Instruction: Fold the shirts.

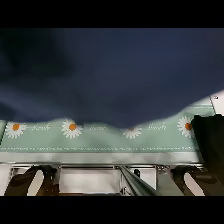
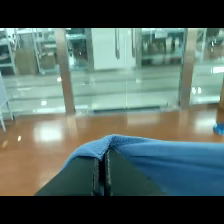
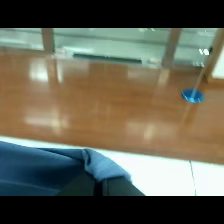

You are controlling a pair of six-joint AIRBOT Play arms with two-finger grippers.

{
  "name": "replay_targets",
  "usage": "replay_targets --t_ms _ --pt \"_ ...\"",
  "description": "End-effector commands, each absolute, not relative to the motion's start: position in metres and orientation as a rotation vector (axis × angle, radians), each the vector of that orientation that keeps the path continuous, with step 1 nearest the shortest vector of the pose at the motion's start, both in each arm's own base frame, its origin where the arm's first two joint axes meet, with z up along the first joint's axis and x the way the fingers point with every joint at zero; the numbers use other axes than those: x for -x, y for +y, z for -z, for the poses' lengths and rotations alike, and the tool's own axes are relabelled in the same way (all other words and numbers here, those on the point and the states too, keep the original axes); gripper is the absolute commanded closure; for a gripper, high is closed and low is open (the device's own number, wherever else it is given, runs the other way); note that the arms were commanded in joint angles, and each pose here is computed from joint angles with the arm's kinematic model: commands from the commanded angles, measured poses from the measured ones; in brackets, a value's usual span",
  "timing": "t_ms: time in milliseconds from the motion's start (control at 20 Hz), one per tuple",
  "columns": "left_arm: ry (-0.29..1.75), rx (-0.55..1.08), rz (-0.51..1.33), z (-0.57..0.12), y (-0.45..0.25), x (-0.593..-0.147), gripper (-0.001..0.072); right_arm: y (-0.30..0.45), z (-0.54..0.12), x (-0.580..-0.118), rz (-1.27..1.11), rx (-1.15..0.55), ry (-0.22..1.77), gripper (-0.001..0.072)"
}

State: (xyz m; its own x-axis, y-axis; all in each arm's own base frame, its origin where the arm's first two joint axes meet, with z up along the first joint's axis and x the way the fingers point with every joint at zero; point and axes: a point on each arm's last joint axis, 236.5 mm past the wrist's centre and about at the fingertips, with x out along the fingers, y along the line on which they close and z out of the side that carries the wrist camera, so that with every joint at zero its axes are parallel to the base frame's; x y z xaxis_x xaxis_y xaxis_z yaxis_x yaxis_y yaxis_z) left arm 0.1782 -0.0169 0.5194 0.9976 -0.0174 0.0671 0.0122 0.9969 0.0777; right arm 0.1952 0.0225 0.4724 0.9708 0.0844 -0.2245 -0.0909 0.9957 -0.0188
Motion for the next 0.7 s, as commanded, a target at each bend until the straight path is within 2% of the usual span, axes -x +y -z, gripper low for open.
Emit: replay_targets --t_ms 0,200,400,650 --pt "0.067 -0.099 0.042 -0.483 -0.008 -0.162 0.0681 0.017 -0.441 -0.172 -0.061 0.022 0.346 0.0694" --pt "0.327 -0.098 0.059 -0.4 -0.01 -0.22 0.0681 0.027 -0.369 -0.219 -0.126 -0.016 0.576 0.0694" --pt "0.523 -0.058 0.058 -0.302 -0.015 -0.308 0.068 0.046 -0.273 -0.305 -0.236 -0.077 0.76 0.0694" --pt "0.711 -0.019 0.045 -0.186 -0.022 -0.418 0.068 0.039 -0.158 -0.417 -0.212 -0.168 0.927 0.0694"
